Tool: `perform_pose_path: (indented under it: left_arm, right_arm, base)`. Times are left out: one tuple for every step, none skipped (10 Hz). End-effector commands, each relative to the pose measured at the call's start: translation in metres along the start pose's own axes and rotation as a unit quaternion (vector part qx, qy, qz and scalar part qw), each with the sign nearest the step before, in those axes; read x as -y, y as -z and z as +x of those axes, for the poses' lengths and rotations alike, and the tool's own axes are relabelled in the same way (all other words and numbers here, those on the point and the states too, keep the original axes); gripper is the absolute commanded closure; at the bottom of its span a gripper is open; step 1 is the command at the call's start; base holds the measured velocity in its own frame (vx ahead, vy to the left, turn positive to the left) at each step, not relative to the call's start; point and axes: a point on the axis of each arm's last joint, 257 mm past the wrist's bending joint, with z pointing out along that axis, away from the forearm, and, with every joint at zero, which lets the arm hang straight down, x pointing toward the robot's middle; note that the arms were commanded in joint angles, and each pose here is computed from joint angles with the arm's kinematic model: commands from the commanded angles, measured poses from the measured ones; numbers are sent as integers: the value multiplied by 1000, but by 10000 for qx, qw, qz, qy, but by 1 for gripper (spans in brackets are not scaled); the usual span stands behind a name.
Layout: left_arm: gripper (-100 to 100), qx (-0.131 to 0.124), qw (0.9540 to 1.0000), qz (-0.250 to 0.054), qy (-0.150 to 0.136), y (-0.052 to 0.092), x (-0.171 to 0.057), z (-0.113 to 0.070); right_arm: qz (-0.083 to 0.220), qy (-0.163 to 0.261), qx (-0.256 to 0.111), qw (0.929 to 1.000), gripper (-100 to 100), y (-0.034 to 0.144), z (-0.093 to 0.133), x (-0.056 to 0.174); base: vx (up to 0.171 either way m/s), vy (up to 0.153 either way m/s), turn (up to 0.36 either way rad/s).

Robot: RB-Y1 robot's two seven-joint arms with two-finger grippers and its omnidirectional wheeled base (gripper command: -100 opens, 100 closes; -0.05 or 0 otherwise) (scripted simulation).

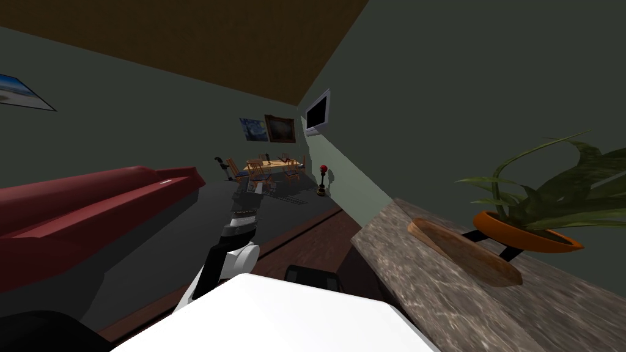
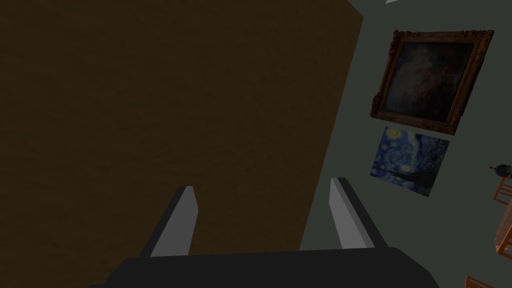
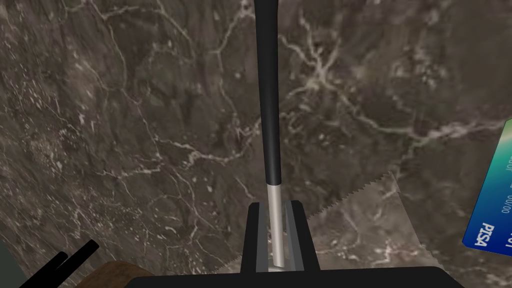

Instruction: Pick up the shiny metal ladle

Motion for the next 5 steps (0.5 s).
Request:
perform_pose_path:
  left_arm:
    - [0, 0, 10000, 0, 0, 0, 0, 0]
    - [0, 0, 10000, 0, 0, 0, 0, 0]
    - [0, 0, 10000, 0, 0, 0, 0, 0]
    - [0, 0, 10000, 0, 0, 0, 0, 0]
    - [0, 0, 10000, 0, 0, 0, 0, 0]
  right_arm:
    - [-3, 39, 57, 10000, 100, -2, -10, 3]
    - [8, 28, 18, 10000, 100, 0, -13, 7]
    - [25, -11, -51, 10000, 100, 3, -13, 11]
    - [-41, 72, 89, 9999, 100, -2, -28, 7]
    - [-43, 75, 94, 9999, 100, -2, -28, 7]
  base:
    - [-23, -9, -29]
    - [-26, -8, -35]
    - [-33, -10, -51]
    - [-29, -11, -30]
    - [-13, -3, 3]
